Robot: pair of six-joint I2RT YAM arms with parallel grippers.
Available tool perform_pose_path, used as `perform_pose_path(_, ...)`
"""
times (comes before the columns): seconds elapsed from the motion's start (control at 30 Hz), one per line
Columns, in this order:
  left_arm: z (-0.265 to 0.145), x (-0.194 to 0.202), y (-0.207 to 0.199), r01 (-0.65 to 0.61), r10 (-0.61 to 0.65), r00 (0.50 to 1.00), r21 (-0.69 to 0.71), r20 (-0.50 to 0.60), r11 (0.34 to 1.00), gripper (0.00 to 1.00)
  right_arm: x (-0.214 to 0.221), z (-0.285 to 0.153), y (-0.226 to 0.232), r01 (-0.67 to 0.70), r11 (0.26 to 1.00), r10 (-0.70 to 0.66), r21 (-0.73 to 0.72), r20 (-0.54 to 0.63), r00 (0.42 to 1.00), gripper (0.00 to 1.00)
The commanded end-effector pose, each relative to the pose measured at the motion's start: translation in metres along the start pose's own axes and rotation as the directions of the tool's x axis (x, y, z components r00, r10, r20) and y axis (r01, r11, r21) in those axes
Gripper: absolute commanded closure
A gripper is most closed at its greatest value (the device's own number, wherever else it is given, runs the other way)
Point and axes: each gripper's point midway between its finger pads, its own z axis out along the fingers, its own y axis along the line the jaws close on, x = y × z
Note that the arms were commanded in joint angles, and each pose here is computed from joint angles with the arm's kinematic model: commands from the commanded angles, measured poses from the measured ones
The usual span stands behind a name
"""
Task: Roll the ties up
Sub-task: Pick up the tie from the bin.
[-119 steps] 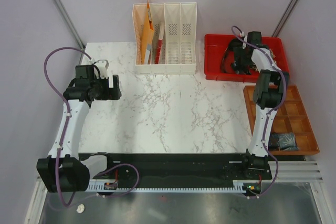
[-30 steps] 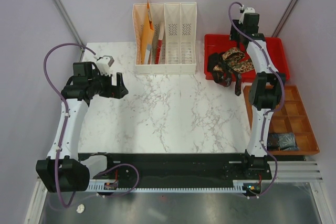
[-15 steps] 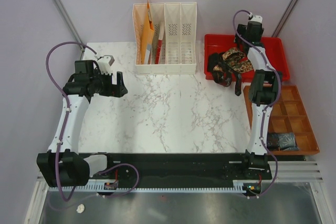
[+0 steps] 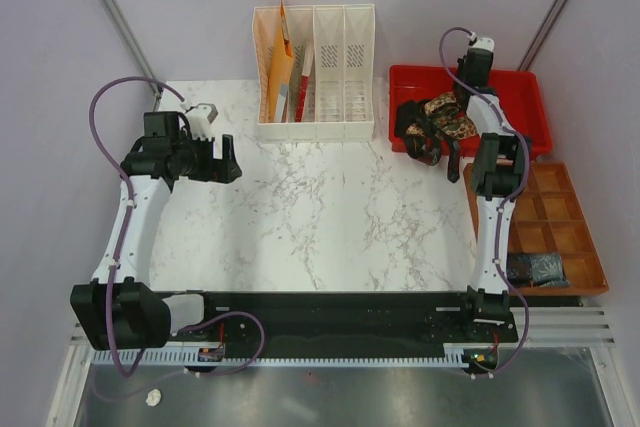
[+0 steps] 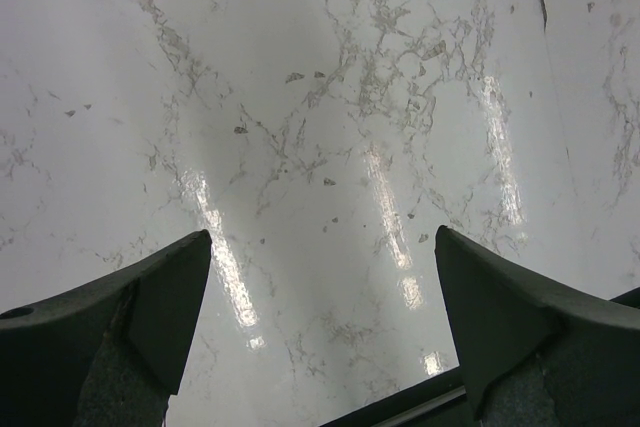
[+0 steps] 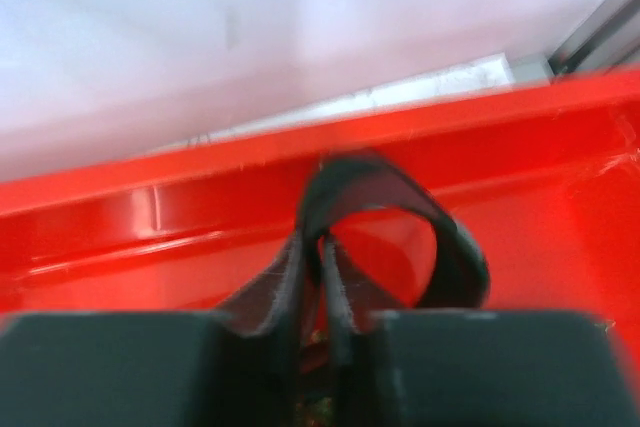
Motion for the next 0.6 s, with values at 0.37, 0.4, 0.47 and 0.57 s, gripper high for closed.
perform_pose_path(0.37, -0.013, -0.034, -0.001, -0.092, 0.092, 0.990, -0.007, 0.109, 0.996, 0.00, -0.309, -0.191, -0.001, -0.171, 0.943, 0.308, -0.284, 0.559, 0.769, 1.00)
perform_pose_path(0.4, -0.015, -0.035, -0.001, -0.095, 0.096, 0.988, -0.012, 0.118, 0.995, 0.00, -0.325, -0.211, 0.003, -0.174, 0.926, 0.347, -0.335, 0.571, 0.744, 1.00)
perform_pose_path(0.47, -0.017, -0.037, 0.000, -0.085, 0.088, 0.987, -0.025, 0.133, 0.996, 0.00, -0.342, -0.234, 0.011, -0.160, 0.901, 0.387, -0.403, 0.584, 0.713, 1.00)
perform_pose_path(0.57, -0.024, -0.042, -0.003, -0.066, 0.069, 0.984, -0.024, 0.165, 0.998, 0.00, -0.374, -0.291, 0.035, -0.094, 0.845, 0.449, -0.527, 0.602, 0.661, 1.00)
